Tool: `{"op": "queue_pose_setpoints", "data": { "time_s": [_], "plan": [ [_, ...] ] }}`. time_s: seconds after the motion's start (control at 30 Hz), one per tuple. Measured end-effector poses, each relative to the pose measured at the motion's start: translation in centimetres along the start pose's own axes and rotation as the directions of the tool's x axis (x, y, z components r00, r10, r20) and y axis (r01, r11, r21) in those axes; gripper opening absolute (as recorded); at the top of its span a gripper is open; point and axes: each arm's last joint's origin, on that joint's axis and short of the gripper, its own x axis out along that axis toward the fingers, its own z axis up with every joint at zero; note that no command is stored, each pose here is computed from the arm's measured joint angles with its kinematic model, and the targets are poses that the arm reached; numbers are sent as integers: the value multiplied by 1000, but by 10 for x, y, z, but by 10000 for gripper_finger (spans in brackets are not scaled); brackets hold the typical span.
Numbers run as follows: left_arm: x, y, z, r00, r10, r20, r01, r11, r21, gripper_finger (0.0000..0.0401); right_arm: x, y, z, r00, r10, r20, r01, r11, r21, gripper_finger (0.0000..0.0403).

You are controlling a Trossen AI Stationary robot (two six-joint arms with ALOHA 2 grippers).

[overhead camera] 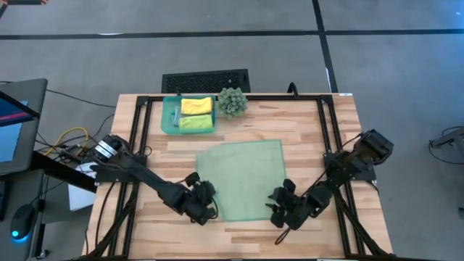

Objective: Fold microfiber towels
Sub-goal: Fold the green microfiber cloth

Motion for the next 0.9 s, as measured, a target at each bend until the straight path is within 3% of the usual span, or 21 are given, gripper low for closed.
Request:
{"op": "queue_pose_setpoints", "data": {
  "time_s": [0.13,0.2,0.33,0.4,0.5,0.63,0.73,0.8,0.9],
  "plan": [
    [23,-1,-19,998,47,-32,-47,999,-24,54,8,-3,-3,999,-23,-30,23,1000,-6,165],
    [25,-10,-28,999,8,-46,-9,1000,-20,41,12,-4,-8,998,-36,-54,35,999,-22,157],
    [12,-32,-37,987,-122,-101,132,986,98,17,14,-6,-13,994,-73,-84,73,997,5,142],
    [-4,-45,-43,972,-189,-138,216,949,228,7,13,-9,-14,990,-98,-103,102,994,26,135],
    [-34,-68,-47,955,-274,-114,296,861,413,2,10,-11,-16,987,-113,-114,119,992,42,125],
    [-66,-80,-47,977,-154,146,54,847,530,3,0,-11,-13,989,-96,-112,101,994,38,117],
    [-75,-78,-45,930,-33,366,-146,881,450,4,-12,-9,-10,992,-50,-115,56,997,48,116],
    [-73,-74,-46,940,-11,340,-141,896,420,4,-23,-3,-5,997,5,-73,-1,998,57,117],
    [-68,-74,-49,984,-78,158,-1,894,448,4,-32,6,-6,998,66,-23,-66,997,-26,119]
  ]
}}
